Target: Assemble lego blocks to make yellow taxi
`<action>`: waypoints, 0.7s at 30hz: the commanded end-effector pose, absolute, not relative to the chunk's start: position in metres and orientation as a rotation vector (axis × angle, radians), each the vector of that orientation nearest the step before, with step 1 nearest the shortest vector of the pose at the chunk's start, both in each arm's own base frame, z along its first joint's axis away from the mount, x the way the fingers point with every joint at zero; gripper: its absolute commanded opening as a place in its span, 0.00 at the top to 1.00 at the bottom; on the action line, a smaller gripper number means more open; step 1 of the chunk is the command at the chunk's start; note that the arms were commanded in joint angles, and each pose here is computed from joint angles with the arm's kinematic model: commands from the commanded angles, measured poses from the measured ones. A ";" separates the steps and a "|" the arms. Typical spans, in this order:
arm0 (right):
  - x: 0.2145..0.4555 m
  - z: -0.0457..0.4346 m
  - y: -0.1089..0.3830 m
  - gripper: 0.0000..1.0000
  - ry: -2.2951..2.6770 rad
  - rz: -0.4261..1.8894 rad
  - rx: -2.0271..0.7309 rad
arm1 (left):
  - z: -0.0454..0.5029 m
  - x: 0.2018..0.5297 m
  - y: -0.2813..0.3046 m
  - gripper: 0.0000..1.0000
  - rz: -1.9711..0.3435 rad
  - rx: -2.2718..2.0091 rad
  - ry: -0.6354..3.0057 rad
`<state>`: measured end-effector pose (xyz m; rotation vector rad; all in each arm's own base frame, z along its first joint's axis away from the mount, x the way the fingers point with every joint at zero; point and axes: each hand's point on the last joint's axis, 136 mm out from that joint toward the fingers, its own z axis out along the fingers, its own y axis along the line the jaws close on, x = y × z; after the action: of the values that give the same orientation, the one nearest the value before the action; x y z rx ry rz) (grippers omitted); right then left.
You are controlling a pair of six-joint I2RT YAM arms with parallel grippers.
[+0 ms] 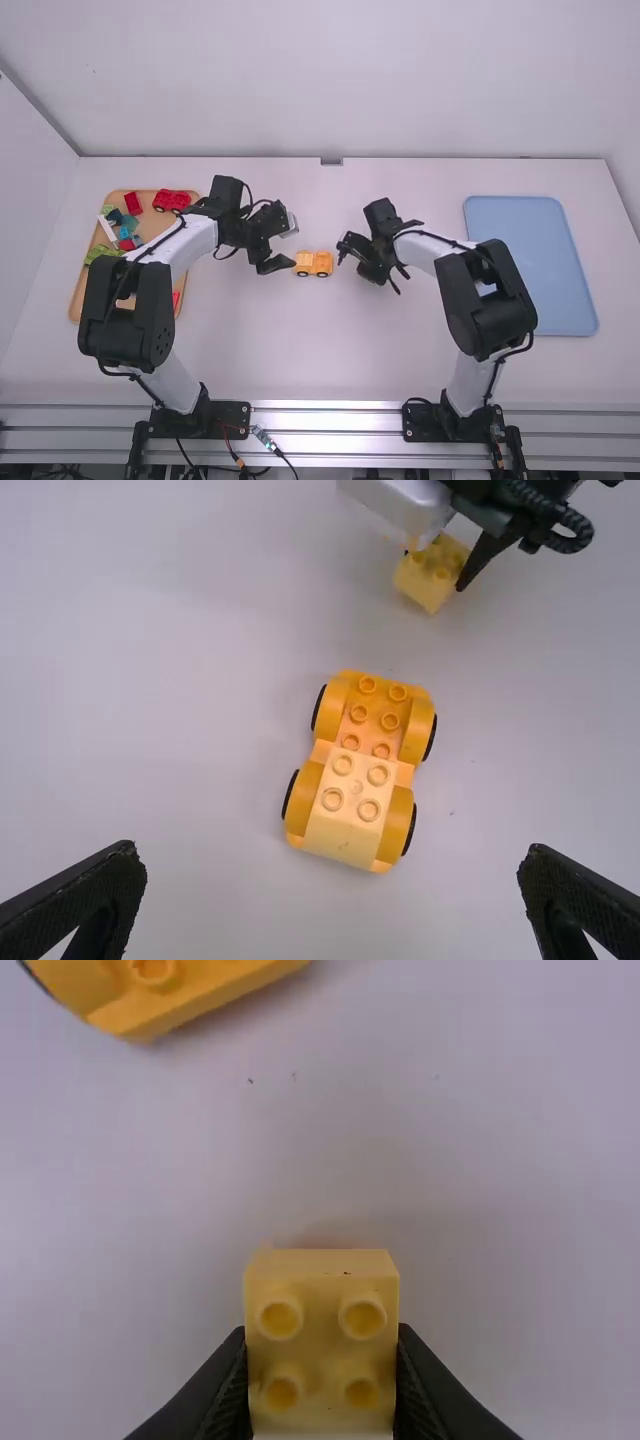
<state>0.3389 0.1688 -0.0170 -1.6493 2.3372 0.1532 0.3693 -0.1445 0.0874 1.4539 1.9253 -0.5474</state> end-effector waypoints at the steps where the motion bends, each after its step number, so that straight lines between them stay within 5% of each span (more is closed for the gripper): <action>1: 0.345 -0.017 0.169 0.87 2.208 0.137 -1.793 | 0.095 0.367 -0.145 0.01 -0.541 1.465 1.892; 21: 0.349 -0.017 0.172 0.72 1.958 0.151 -1.995 | 0.091 0.354 -0.144 0.01 -0.564 1.524 1.885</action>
<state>0.3449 0.1742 -0.0125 -1.9770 1.9633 0.1544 0.3565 -0.1434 0.0822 1.5190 1.9211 -0.5677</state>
